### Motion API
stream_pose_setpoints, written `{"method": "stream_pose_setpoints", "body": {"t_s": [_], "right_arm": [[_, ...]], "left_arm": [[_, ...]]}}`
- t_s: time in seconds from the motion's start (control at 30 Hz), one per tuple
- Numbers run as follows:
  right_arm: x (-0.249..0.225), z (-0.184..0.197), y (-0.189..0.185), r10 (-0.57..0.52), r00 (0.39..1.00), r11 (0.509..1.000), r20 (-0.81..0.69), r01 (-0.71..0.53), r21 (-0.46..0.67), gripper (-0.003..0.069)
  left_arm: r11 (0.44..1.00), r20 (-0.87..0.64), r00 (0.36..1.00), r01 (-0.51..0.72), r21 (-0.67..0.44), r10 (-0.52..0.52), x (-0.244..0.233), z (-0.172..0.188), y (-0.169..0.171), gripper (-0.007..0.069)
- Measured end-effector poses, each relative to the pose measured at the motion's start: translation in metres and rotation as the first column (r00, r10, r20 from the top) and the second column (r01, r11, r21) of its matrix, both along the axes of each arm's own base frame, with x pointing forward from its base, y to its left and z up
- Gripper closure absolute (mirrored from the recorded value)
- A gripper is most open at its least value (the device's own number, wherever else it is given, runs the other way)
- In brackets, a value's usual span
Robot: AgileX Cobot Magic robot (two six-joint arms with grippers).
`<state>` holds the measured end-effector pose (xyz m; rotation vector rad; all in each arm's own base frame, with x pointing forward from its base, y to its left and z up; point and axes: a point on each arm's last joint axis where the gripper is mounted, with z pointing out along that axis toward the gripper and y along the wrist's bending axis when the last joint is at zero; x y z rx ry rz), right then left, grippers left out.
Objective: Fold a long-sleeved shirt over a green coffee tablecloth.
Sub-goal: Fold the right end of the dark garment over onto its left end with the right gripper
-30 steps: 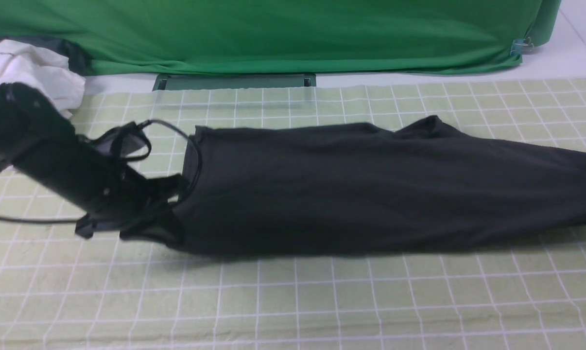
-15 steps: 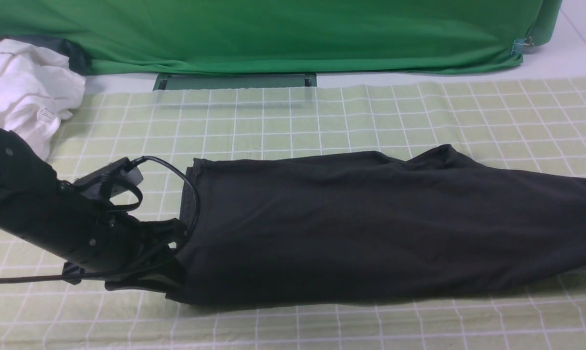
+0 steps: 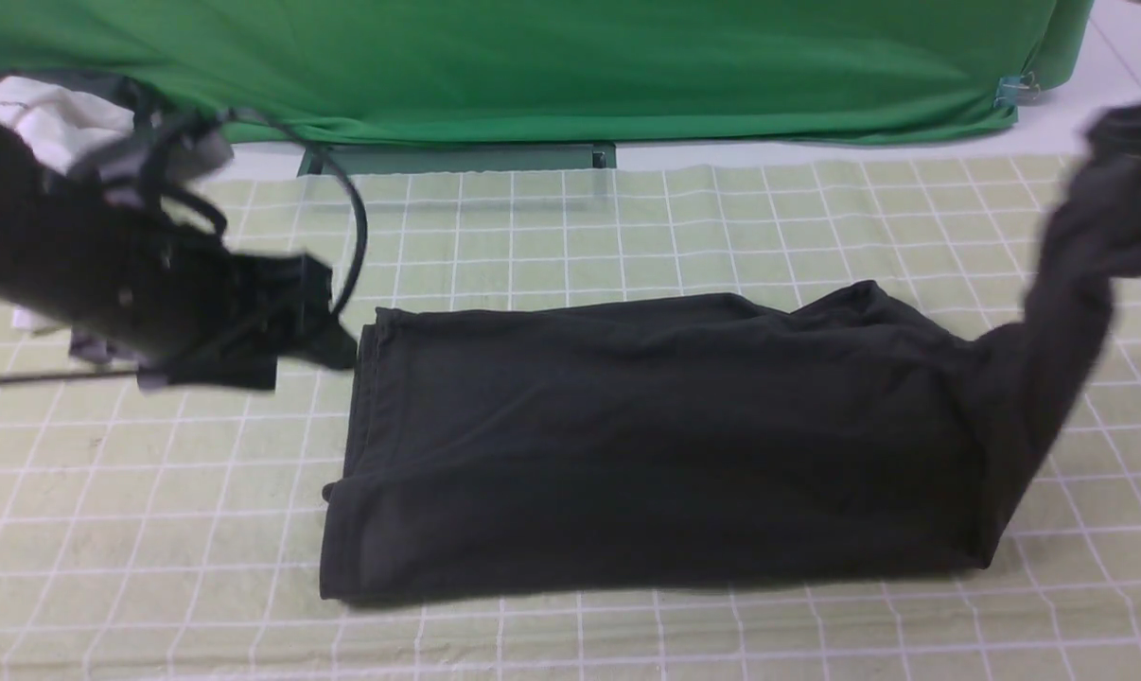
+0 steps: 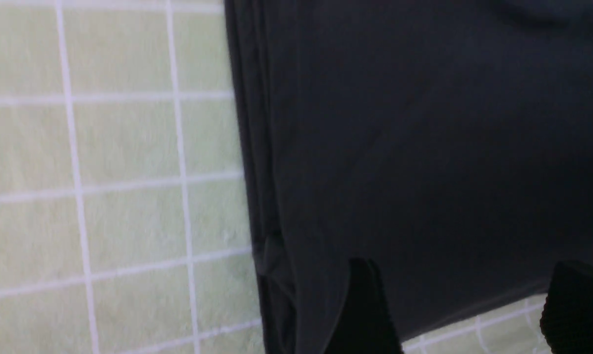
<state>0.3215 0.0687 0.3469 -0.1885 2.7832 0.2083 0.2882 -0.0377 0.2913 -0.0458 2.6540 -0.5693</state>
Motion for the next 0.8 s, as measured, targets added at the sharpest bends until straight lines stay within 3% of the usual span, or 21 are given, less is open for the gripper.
{"method": "stream_pose_setpoints", "body": {"t_s": [0.13,0.23,0.27,0.33,0.5,0.8], "right_arm": [[-0.014,0.000,0.071,0.138,0.989,0.989,0.050,-0.140,0.049,0.0622],[-0.026,-0.010,0.130,0.250,0.964,0.962,0.091,-0.258,0.091,0.0622],[-0.028,-0.010,0.133,0.256,0.962,0.960,0.097,-0.265,0.093,0.0622],[-0.037,-0.025,0.175,0.319,0.940,0.935,0.122,-0.333,0.124,0.0622],[-0.045,-0.064,0.237,0.380,0.918,0.896,0.111,-0.395,0.204,0.0622],[-0.039,-0.092,0.291,0.405,0.903,0.863,0.142,-0.429,0.267,0.0622]], "left_arm": [[1.000,0.063,0.998,0.006,-0.002,-0.006,0.009,0.021,0.000,0.0204],[1.000,0.106,0.994,0.009,-0.028,-0.006,0.017,0.037,-0.002,0.0286],[0.999,0.107,0.994,0.009,-0.031,-0.006,0.017,0.038,-0.003,0.0298],[0.998,0.128,0.992,0.024,-0.051,-0.018,0.022,0.044,-0.005,0.0385],[0.998,0.122,0.992,0.038,-0.057,-0.031,0.023,0.044,-0.004,0.0577],[0.990,0.029,0.997,-0.071,-0.124,0.075,0.018,0.044,0.039,0.0610]]}}
